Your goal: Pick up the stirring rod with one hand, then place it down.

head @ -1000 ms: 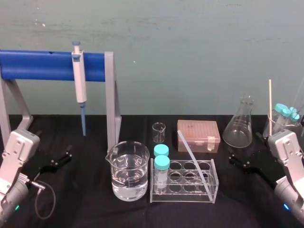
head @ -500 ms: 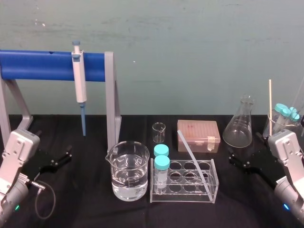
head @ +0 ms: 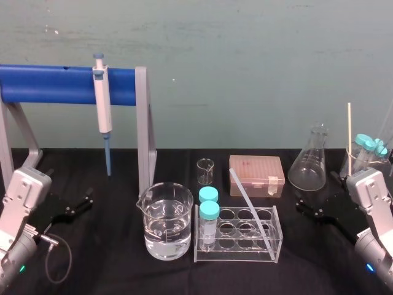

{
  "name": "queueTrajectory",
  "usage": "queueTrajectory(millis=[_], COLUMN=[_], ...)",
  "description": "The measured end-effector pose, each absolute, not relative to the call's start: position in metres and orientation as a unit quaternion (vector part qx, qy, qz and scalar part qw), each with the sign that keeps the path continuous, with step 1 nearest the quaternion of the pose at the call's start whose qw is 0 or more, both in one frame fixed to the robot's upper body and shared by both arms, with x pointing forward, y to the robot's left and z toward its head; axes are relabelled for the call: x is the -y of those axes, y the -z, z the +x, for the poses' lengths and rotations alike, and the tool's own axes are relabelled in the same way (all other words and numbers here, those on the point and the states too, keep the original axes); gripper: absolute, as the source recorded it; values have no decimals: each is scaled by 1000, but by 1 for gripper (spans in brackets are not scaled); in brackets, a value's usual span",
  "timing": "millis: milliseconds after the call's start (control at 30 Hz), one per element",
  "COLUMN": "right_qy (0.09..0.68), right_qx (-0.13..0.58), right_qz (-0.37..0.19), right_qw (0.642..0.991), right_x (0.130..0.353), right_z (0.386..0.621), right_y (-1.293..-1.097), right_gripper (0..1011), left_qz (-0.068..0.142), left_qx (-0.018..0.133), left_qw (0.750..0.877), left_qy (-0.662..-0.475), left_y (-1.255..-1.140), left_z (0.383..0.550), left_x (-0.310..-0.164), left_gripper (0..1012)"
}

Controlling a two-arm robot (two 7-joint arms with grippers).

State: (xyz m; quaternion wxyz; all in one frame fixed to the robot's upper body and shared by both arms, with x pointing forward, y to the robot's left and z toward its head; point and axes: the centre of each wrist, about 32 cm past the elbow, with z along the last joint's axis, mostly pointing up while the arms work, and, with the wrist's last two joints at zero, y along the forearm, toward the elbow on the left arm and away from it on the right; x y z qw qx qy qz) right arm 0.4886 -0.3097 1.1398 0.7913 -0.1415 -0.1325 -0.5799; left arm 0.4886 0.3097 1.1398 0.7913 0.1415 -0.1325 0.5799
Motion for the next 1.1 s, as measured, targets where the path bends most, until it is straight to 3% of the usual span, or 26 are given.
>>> queueTrajectory(millis=[867, 1100], right_qy=[581, 577], right_qx=[134, 186], right_qz=[-141, -113], right_qw=[791, 787], right_x=[310, 310], right_z=[488, 483], right_y=[-1140, -1142], right_gripper=[1003, 1003], left_qz=[141, 141], left_qx=[132, 132], left_qw=[791, 791], left_qy=[-580, -580], left_y=[-1140, -1140], left_z=[489, 489], left_x=[-310, -310], left_gripper=[1000, 1000])
